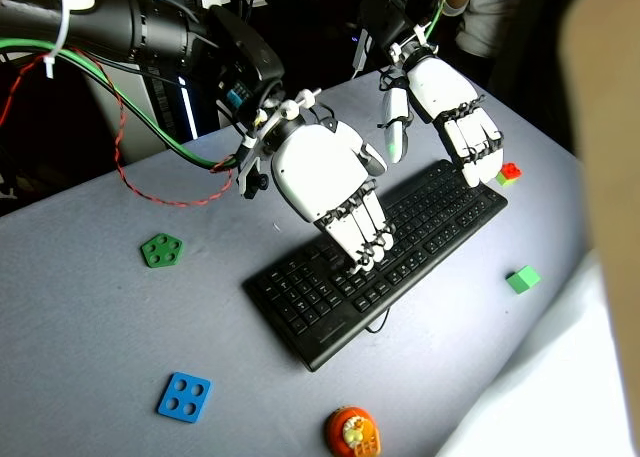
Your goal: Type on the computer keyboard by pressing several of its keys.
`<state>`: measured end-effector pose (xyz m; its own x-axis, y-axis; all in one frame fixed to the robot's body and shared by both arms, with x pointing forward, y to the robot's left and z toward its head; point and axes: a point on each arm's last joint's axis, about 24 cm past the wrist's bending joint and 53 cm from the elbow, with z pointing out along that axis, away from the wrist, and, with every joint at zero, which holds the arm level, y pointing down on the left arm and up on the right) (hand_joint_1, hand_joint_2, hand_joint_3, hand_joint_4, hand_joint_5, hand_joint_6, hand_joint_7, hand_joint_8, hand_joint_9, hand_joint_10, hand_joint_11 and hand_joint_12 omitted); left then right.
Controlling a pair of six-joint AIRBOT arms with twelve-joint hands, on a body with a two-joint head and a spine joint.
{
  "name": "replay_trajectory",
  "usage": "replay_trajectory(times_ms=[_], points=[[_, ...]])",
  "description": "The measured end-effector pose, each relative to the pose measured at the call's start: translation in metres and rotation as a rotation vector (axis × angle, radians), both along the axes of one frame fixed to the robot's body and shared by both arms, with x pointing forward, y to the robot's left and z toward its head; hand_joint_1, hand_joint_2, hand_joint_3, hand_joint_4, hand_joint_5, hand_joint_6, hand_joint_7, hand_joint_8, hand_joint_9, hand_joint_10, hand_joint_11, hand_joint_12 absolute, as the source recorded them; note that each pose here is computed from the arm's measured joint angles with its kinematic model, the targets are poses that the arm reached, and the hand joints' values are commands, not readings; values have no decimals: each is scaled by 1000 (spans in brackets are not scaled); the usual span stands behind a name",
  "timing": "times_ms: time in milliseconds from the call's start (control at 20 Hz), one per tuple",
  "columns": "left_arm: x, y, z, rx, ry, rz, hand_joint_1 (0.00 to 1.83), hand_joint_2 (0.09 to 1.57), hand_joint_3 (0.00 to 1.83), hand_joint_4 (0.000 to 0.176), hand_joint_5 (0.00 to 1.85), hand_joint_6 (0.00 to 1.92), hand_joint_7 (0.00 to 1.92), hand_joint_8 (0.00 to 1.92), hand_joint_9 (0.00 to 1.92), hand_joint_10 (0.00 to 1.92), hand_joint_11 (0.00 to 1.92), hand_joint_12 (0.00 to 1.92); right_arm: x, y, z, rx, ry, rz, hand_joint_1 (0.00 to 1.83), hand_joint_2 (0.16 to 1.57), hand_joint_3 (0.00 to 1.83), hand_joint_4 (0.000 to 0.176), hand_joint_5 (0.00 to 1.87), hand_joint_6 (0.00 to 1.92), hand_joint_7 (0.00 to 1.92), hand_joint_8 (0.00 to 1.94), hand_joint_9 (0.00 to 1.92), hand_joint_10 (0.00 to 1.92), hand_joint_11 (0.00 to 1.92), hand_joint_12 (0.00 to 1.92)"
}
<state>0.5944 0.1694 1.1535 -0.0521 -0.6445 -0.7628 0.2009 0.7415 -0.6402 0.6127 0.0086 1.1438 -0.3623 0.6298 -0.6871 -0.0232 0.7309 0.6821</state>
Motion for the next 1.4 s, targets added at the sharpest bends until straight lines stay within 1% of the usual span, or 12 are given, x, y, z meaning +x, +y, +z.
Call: replay_trajectory(times_ms=[150, 300, 350, 500, 650, 900, 1100, 1200, 1250, 1300, 1350, 1400], points=[[-5, 0, -19, -20, 13, 5, 33, 1251, 0, 34, 134, 6, 174, 5, 172, 6, 0, 510, 4, 9, -3, -2, -23, 3, 0, 1111, 1, 0, 372, 0, 445, 0, 416, 1, 0, 1016], [-8, -4, -32, -28, 23, 1, 21, 1250, 0, 33, 131, 3, 164, 0, 164, 2, 0, 511, 3, 20, -6, 13, -15, 10, 0, 1109, 0, 0, 343, 0, 435, 0, 412, 1, 0, 1018], [-8, -5, -35, -26, 14, 1, 33, 1249, 0, 28, 143, 7, 171, 2, 170, 4, 0, 517, 4, 21, -7, 24, -13, 8, 0, 1106, 0, 0, 334, 0, 414, 0, 410, 1, 0, 1021], [-10, -8, -44, -26, -1, 0, 20, 1252, 1, 30, 126, 1, 171, 1, 167, 1, 0, 449, 10, 28, -9, 31, -14, -3, 0, 1099, 0, 0, 316, 0, 377, 0, 408, 1, 0, 1026], [-10, -11, -49, -21, -12, -13, 39, 1246, 0, 28, 145, 5, 181, 1, 188, 4, 0, 514, 12, 36, -13, 37, -10, 3, 0, 1095, 0, 0, 310, 0, 371, 0, 400, 0, 0, 1038], [-13, -11, -63, -4, 7, -22, 40, 1244, 0, 31, 149, 5, 196, 4, 218, 8, 0, 609, 13, 48, -18, 50, -1, 18, 0, 1096, 0, 0, 341, 10, 402, 8, 423, 11, 0, 1051], [-11, -8, -69, 10, 15, -17, 15, 1252, 2, 32, 187, 8, 239, 7, 248, 9, 0, 723, 15, 53, -24, 43, 1, 18, 0, 1110, 2, 0, 411, 18, 486, 14, 497, 23, 0, 1136], [-10, -9, -74, 15, 26, -20, 52, 1246, 0, 33, 286, 25, 290, 9, 290, 14, 0, 824, 17, 55, -24, 42, -6, 15, 0, 1107, 0, 0, 429, 17, 522, 16, 521, 25, 0, 1156], [-10, -10, -76, 17, 34, -23, 61, 1246, 0, 29, 340, 30, 301, 6, 300, 12, 0, 850, 18, 55, -23, 40, -13, 14, 0, 1109, 1, 0, 475, 26, 552, 17, 534, 24, 0, 1183], [-11, -11, -78, 18, 39, -23, 38, 1250, 1, 26, 381, 32, 311, 4, 301, 9, 0, 825, 18, 55, -23, 39, -14, 14, 0, 1104, 0, 0, 594, 43, 580, 9, 534, 16, 0, 1174], [-11, -11, -78, 22, 37, -22, 33, 1251, 1, 25, 390, 32, 313, 4, 302, 8, 0, 819, 17, 55, -24, 32, -18, 17, 0, 1103, 0, 0, 619, 46, 587, 7, 534, 15, 0, 1172], [-11, -10, -77, 21, 36, -21, 15, 1254, 2, 12, 446, 43, 309, 1, 284, 1, 0, 737, 17, 56, -24, 31, -21, 19, 0, 1106, 0, 0, 751, 50, 625, 4, 545, 11, 0, 1201]])
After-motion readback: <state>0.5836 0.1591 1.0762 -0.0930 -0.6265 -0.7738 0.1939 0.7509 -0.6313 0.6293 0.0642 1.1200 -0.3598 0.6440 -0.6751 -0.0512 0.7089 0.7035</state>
